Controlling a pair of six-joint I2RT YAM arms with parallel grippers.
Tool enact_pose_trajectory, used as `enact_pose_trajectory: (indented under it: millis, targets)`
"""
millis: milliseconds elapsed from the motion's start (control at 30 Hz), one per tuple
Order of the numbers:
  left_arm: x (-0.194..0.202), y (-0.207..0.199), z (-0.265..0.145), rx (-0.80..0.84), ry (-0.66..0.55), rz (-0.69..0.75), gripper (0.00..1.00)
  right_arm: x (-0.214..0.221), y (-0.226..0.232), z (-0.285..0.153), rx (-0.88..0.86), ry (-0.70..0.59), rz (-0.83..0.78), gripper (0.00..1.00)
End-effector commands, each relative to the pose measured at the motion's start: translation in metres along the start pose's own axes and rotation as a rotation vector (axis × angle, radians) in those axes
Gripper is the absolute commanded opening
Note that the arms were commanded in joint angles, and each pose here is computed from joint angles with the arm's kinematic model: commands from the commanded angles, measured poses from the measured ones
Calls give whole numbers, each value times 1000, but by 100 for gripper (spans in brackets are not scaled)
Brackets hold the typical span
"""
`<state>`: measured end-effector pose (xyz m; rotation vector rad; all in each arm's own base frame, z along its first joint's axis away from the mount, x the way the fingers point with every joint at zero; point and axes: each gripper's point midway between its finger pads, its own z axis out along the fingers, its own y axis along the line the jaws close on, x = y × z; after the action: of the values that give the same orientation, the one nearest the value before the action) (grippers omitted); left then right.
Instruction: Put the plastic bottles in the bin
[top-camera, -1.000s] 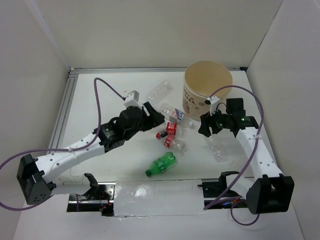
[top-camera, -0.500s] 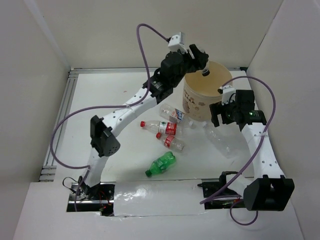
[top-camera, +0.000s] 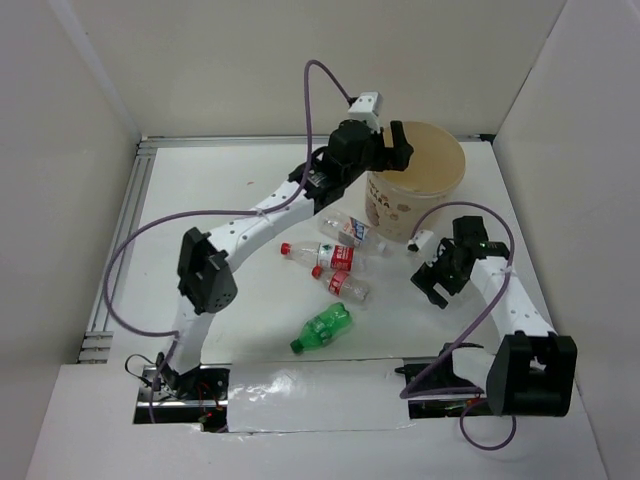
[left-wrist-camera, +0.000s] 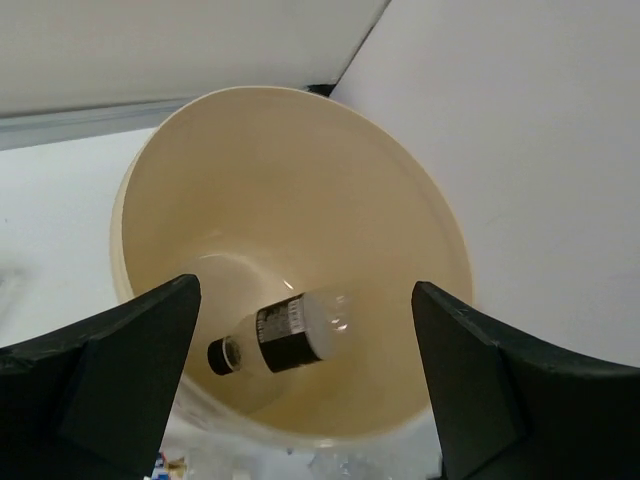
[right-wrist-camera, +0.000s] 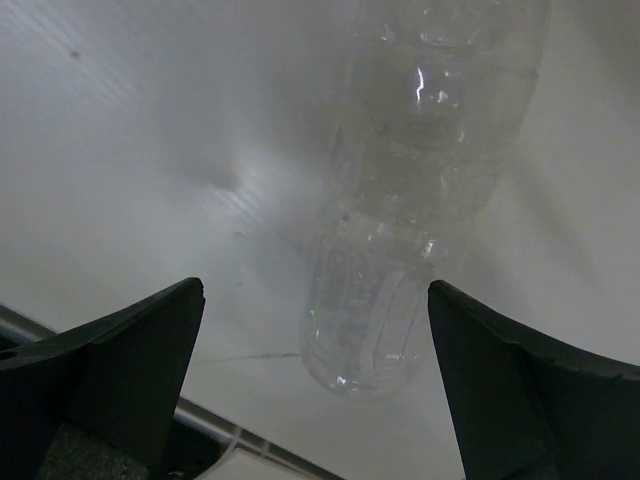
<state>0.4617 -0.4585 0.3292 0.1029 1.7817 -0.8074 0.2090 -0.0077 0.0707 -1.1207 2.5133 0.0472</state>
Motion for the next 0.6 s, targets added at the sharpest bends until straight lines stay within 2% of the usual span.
enact_pose_trajectory:
  millis: [0, 67, 100, 133, 167, 200, 233, 267, 300, 367, 433, 467, 533, 567]
  targets:
    - [-80, -49, -89, 112, -151, 132, 100, -6, -25, 18, 61, -17, -55, 99]
    - [-62, -41, -117, 114, -95, 201, 100, -1, -26, 33, 39, 12, -39, 99]
    - [-13, -10, -123, 65, 18, 240, 100, 0, -27, 38, 32, 18, -37, 99]
    - [-18, -19, -159, 102, 5, 248, 100, 4, -24, 47, 2, 42, -30, 99]
    - [1, -8, -175, 89, 47, 261, 100, 5, -25, 52, -4, 47, -28, 97]
    - [59, 25, -188, 46, 172, 296, 100, 9, -25, 54, -15, 60, -22, 92]
    - [82, 31, -206, 49, 221, 298, 100, 10, -23, 57, -33, 59, -19, 90]
    - [80, 35, -230, 45, 208, 267, 100, 10, -21, 59, -46, 57, -28, 90]
    - [124, 64, -248, 2, 313, 287, 100, 14, -20, 60, -52, 64, -32, 87]
    - [143, 66, -277, 30, 345, 270, 100, 13, -15, 56, -74, 40, -52, 79]
    - [180, 82, -297, 12, 420, 245, 100, 11, -7, 49, -103, 22, -82, 69]
    - [192, 79, -305, 29, 439, 249, 100, 10, 5, 38, -140, -2, -127, 55]
    - [213, 86, -318, 20, 482, 243, 100, 1, 8, 18, -145, -50, -188, 48]
    - [222, 84, -323, 27, 497, 253, 100, -3, 22, -1, -171, -92, -228, 37]
